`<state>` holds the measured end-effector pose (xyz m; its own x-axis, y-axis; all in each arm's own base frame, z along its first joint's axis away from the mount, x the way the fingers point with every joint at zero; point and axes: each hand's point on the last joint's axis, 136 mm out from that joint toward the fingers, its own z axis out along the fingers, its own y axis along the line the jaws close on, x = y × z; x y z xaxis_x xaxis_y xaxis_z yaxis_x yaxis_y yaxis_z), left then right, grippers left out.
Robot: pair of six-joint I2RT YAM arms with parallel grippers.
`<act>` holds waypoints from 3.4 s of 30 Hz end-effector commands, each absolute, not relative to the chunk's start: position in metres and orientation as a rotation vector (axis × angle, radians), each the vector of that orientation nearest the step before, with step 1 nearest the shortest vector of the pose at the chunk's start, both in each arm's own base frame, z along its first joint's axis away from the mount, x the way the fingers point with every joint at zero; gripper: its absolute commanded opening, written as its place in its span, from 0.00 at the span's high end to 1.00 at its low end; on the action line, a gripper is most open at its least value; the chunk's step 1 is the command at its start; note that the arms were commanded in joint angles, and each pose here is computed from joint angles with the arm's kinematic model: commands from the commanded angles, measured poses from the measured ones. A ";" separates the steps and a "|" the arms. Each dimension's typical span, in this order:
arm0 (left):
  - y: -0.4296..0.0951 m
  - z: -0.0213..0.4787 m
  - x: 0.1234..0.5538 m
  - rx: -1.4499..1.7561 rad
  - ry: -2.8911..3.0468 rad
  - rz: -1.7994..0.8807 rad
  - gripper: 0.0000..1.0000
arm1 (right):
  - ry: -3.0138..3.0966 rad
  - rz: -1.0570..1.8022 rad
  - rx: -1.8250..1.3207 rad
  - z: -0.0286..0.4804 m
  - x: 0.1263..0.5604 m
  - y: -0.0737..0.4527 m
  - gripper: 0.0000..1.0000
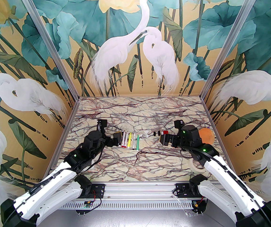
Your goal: Open the pen caps
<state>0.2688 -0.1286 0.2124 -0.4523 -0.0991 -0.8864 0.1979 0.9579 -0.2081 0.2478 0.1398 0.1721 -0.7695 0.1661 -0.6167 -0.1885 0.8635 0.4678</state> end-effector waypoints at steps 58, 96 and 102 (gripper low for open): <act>-0.006 0.127 0.389 -0.014 1.694 -0.081 0.00 | 2.148 0.132 0.317 0.180 0.273 0.048 0.01; 0.003 0.116 0.406 -0.059 1.819 -0.100 0.01 | 1.892 -0.198 0.240 0.138 0.395 -0.032 0.01; 0.002 0.116 0.406 -0.059 1.821 -0.101 0.00 | 1.842 -0.203 0.215 0.127 0.399 -0.035 0.01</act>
